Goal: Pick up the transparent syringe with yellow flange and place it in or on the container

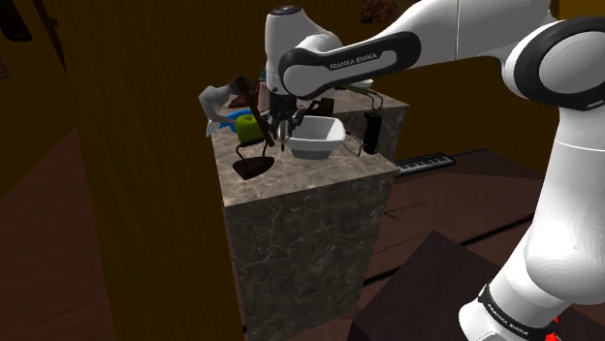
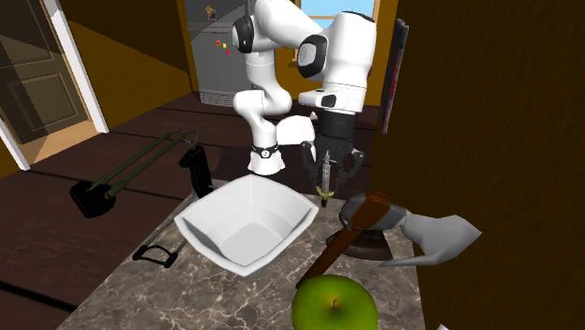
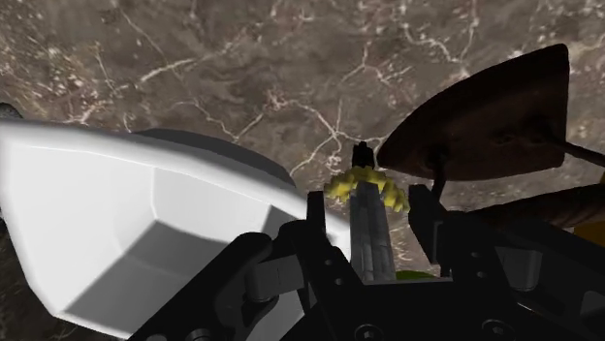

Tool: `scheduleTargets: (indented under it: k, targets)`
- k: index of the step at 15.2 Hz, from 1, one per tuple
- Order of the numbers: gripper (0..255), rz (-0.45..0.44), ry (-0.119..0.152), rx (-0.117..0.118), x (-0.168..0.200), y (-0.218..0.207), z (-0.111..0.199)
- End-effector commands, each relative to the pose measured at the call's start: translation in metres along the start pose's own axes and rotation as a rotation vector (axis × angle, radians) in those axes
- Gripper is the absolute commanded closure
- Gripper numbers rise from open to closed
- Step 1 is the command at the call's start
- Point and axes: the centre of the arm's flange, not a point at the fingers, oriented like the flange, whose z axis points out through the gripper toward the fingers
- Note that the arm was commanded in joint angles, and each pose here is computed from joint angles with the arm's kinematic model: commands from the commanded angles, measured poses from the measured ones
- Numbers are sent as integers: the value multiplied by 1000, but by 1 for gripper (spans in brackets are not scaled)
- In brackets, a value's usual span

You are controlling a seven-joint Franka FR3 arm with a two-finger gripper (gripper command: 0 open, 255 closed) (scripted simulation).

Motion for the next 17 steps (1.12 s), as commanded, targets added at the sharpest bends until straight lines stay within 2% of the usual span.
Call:
scheduleTargets:
  k: [1, 17]
  targets:
    - [255, 0, 0, 0, 3, 1, -11]
    - [255, 0, 0, 0, 28, 6, -89]
